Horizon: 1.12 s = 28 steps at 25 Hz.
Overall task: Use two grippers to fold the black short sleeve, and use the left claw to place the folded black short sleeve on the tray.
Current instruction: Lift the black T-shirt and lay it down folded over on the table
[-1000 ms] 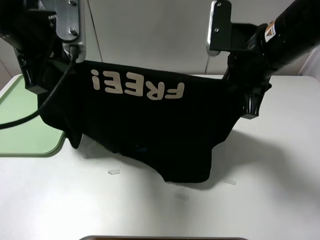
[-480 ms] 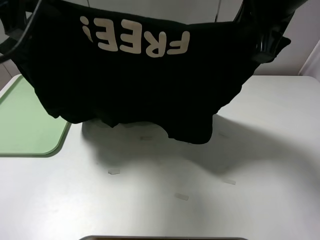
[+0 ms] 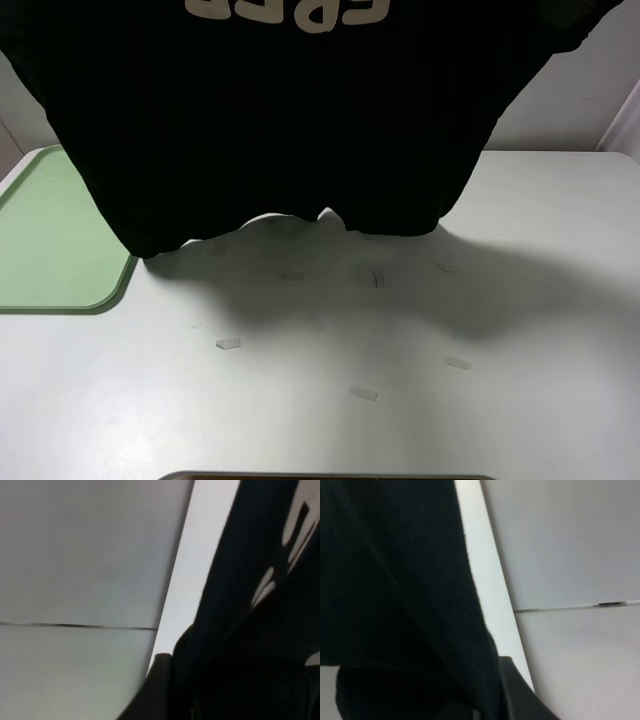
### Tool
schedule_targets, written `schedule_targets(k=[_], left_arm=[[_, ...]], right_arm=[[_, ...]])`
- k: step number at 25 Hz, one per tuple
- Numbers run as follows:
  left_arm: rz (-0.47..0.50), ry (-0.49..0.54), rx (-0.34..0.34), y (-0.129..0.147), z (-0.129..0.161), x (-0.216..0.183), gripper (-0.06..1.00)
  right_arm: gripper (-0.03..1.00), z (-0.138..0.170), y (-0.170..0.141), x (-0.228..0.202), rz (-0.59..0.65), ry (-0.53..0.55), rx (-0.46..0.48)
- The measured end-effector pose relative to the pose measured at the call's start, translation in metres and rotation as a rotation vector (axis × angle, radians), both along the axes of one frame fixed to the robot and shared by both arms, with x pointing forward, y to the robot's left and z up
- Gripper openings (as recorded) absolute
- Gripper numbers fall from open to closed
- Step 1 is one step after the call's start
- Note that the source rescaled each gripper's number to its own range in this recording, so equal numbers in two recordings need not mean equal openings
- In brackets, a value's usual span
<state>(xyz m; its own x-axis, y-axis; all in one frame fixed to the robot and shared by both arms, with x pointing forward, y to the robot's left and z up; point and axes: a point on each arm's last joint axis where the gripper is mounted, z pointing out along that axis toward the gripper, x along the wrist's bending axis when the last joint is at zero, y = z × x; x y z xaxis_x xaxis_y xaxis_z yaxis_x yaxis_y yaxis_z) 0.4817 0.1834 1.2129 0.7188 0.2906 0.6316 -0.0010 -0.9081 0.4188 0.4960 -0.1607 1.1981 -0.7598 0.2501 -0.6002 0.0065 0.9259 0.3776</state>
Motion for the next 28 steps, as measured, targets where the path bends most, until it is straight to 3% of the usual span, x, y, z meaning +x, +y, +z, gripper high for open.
schedule_targets(k=[13,28], left_arm=[[0.002,0.042,0.010,0.005,0.020,-0.012,0.00],[-0.002,0.157,0.047,0.007,0.013,-0.020,0.00]], right_arm=[[0.00,0.008,-0.007,-0.014,-0.015,0.106,-0.036],[0.00,0.024,-0.015,-0.034,-0.066,0.099,0.050]])
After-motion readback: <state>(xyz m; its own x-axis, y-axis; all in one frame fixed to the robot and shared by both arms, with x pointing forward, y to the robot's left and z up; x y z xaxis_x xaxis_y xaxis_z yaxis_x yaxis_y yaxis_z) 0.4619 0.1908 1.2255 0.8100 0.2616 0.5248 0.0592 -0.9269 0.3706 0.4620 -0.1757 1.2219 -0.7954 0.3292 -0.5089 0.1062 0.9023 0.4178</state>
